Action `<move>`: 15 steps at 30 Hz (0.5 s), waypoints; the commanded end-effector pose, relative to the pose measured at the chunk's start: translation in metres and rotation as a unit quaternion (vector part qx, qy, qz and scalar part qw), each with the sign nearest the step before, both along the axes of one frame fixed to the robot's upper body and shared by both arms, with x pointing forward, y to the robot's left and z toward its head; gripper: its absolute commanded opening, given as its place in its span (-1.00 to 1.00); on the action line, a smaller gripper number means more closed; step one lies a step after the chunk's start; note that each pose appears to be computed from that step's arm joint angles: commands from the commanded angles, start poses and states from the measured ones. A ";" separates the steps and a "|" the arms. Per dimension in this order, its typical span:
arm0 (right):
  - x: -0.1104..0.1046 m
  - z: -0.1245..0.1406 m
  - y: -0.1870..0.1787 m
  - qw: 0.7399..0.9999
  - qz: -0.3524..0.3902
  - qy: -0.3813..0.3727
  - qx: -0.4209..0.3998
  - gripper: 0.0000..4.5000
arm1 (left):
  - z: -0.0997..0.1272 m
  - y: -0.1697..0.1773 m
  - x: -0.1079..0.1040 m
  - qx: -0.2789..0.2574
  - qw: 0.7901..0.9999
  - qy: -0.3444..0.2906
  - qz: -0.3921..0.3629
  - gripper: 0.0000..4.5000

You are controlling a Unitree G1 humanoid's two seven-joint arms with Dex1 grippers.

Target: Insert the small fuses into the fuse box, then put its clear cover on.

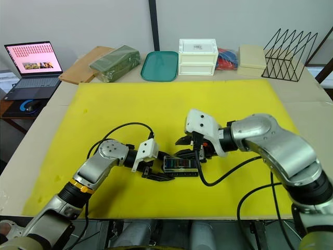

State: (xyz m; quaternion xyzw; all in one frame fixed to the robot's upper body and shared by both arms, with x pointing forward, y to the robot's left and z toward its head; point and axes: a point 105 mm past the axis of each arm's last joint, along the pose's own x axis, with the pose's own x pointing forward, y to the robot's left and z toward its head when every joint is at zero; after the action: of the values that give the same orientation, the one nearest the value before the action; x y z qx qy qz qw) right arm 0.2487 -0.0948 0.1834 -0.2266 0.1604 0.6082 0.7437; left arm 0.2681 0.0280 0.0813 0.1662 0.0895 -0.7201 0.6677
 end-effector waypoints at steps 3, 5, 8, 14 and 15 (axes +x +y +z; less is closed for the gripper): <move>-0.004 0.006 0.001 0.999 0.013 -0.025 0.042 -0.99 | -0.013 -0.005 -0.011 0.016 1.000 0.015 -0.021 0.21; -0.005 0.005 0.002 0.998 0.015 -0.025 0.047 -0.99 | -0.013 -0.004 -0.011 0.018 0.999 0.015 -0.023 0.21; -0.006 0.005 0.002 0.998 0.019 -0.026 0.052 -0.99 | -0.013 -0.003 -0.012 0.020 0.999 0.016 -0.024 0.21; -0.003 -0.008 0.005 0.998 0.007 -0.024 0.056 -0.99 | -0.013 -0.003 -0.012 0.022 0.999 0.015 -0.028 0.21; -0.004 -0.013 0.006 0.998 0.008 -0.015 0.058 -0.99 | -0.014 -0.003 -0.013 0.023 0.999 0.014 -0.030 0.21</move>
State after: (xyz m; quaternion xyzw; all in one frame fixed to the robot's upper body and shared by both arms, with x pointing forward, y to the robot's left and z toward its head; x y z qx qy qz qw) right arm 0.2468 -0.0933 0.1750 -0.1990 0.1166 0.6125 0.7561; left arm 0.2678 0.0287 0.0813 0.1712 0.0867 -0.7210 0.6659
